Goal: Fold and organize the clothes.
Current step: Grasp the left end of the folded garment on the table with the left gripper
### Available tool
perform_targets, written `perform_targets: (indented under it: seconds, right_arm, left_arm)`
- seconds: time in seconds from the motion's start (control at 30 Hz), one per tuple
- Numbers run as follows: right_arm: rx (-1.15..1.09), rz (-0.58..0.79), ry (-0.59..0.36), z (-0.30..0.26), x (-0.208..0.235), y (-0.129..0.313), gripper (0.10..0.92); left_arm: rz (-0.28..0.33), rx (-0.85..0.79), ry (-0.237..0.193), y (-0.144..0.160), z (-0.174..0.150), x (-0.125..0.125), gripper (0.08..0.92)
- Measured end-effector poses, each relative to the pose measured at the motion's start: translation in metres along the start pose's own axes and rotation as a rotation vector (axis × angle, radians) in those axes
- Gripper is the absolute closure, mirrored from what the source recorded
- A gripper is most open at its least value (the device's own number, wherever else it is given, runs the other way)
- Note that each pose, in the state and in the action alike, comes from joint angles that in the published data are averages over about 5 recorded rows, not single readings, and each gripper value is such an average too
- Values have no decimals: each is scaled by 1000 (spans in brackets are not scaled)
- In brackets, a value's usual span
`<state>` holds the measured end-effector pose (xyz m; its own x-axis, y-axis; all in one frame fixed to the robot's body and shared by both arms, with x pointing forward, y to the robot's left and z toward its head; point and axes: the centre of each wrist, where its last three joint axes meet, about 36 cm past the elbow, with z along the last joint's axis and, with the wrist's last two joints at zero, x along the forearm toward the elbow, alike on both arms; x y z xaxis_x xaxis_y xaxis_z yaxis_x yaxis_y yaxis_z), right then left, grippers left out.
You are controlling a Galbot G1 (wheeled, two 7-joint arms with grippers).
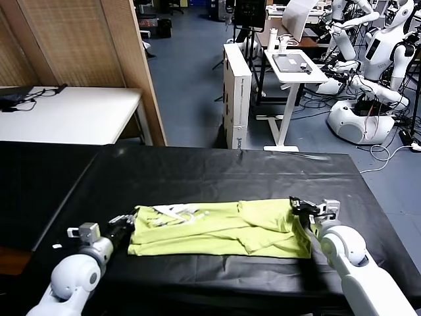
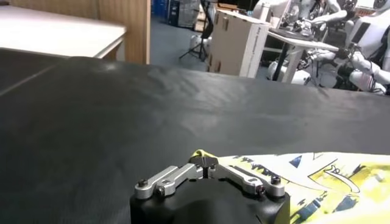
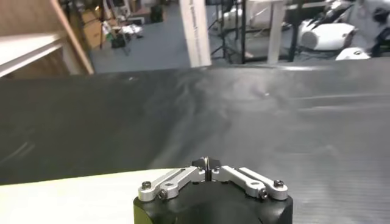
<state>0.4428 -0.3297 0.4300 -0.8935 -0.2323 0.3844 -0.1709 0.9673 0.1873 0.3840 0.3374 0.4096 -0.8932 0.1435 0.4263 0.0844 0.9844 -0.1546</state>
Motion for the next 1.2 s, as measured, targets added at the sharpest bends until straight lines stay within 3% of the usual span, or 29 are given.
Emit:
perform_targets:
  seconds: [0.17, 0.3, 0.4, 0.5, 0.73, 0.93, 1.2]
  right_arm:
    - [40, -16, -65, -3, 13, -2, 172]
    - [75, -32, -124, -8, 30, -3, 120]
    - [94, -36, -152, -12, 46, -3, 116]
    - [101, -35, -170, -14, 60, -4, 115]
    - [100, -17, -190, -12, 83, -8, 115]
    - [95, -12, -190, -10, 88, -9, 115]
    - [92, -22, -193, -11, 85, -5, 115]
  left_arm:
    - [2, 37, 21, 7, -7, 8, 320]
    - [48, 83, 8, 11, -13, 21, 116]
    - [112, 138, 18, 14, -16, 32, 95]
    - [163, 203, 65, 15, -15, 42, 93]
    - [179, 255, 146, 12, 3, 55, 93]
    - [156, 246, 157, 10, 13, 59, 92]
    - [150, 218, 138, 8, 15, 59, 92]
